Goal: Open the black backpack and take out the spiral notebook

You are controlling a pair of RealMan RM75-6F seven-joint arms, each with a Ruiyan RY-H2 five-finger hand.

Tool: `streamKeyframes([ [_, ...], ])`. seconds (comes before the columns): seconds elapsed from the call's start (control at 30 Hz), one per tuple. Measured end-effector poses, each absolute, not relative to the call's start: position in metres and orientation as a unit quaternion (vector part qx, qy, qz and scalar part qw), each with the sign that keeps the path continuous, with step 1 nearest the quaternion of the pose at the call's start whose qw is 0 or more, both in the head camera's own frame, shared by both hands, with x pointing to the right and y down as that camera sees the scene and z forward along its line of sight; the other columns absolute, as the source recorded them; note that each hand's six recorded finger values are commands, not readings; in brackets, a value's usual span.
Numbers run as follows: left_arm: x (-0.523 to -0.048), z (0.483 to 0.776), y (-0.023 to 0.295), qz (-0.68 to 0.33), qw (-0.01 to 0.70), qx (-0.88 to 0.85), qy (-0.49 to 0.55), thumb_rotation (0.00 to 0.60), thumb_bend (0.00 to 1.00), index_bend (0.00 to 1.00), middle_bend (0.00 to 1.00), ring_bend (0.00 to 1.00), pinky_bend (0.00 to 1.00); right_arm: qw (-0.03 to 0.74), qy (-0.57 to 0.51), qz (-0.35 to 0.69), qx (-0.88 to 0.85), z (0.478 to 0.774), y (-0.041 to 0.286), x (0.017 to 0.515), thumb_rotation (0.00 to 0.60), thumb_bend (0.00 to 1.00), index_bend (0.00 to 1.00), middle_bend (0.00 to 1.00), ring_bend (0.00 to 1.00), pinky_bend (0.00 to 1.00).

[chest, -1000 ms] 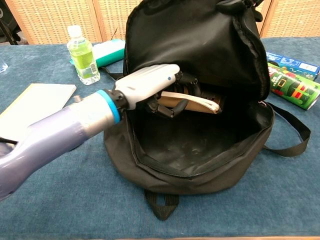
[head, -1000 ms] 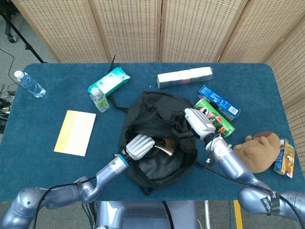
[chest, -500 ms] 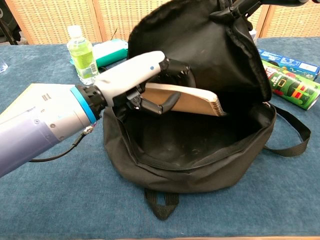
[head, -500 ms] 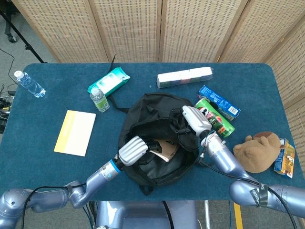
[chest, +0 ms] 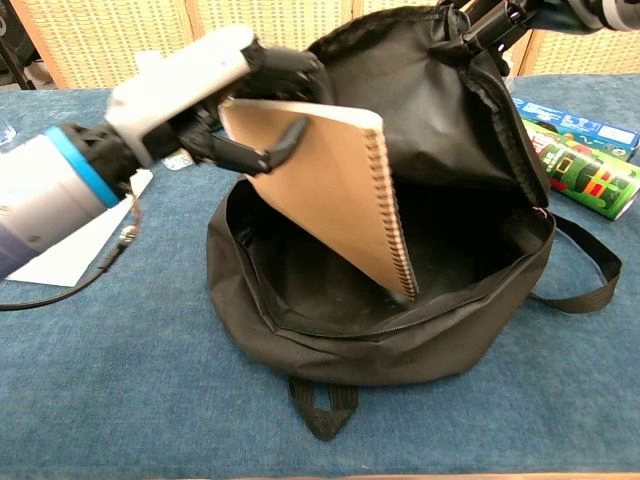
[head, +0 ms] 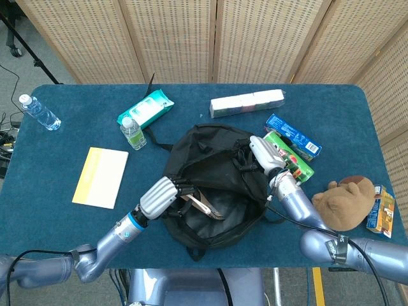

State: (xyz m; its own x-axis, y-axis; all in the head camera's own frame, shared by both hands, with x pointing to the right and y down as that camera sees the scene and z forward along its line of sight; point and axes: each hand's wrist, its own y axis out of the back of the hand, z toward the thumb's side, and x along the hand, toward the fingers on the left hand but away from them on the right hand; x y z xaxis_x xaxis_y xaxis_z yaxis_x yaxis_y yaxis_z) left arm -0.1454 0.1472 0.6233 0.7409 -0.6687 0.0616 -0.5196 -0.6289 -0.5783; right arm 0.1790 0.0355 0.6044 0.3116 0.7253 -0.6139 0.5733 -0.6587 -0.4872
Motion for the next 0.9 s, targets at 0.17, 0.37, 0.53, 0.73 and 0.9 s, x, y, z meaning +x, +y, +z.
streamKeyframes([
  [0.17, -0.157, 0.62, 0.148, -0.135, 0.262, -0.892, 0.342, 0.6, 0.59, 0.81, 0.62, 0.45, 0.55, 0.054, -0.407, 0.423, -0.808, 0.607, 0.036, 0.176, 0.6, 0.72, 0.62, 0.68, 0.6, 0.72],
  [0.37, -0.176, 0.612, 0.148, -0.124, 0.236, -0.891, 0.367, 0.6, 0.59, 0.81, 0.62, 0.45, 0.55, 0.021, -0.406, 0.43, -0.806, 0.611, 0.034, 0.181, 0.6, 0.72, 0.62, 0.68, 0.6, 0.72],
  [0.53, -0.203, 0.591, 0.147, -0.095, 0.196, -0.884, 0.415, 0.6, 0.6, 0.81, 0.62, 0.45, 0.55, 0.006, -0.415, 0.439, -0.797, 0.62, 0.034, 0.195, 0.6, 0.72, 0.62, 0.68, 0.6, 0.72],
  [0.73, -0.237, 0.566, 0.14, -0.088, 0.183, -0.874, 0.442, 0.6, 0.6, 0.81, 0.62, 0.45, 0.55, -0.001, -0.421, 0.447, -0.789, 0.634, 0.04, 0.208, 0.6, 0.72, 0.63, 0.69, 0.6, 0.72],
  [0.9, -0.26, 0.544, 0.132, -0.098, 0.185, -0.866, 0.454, 0.6, 0.6, 0.81, 0.62, 0.45, 0.55, 0.006, -0.414, 0.455, -0.789, 0.643, 0.05, 0.215, 0.6, 0.72, 0.63, 0.69, 0.6, 0.72],
])
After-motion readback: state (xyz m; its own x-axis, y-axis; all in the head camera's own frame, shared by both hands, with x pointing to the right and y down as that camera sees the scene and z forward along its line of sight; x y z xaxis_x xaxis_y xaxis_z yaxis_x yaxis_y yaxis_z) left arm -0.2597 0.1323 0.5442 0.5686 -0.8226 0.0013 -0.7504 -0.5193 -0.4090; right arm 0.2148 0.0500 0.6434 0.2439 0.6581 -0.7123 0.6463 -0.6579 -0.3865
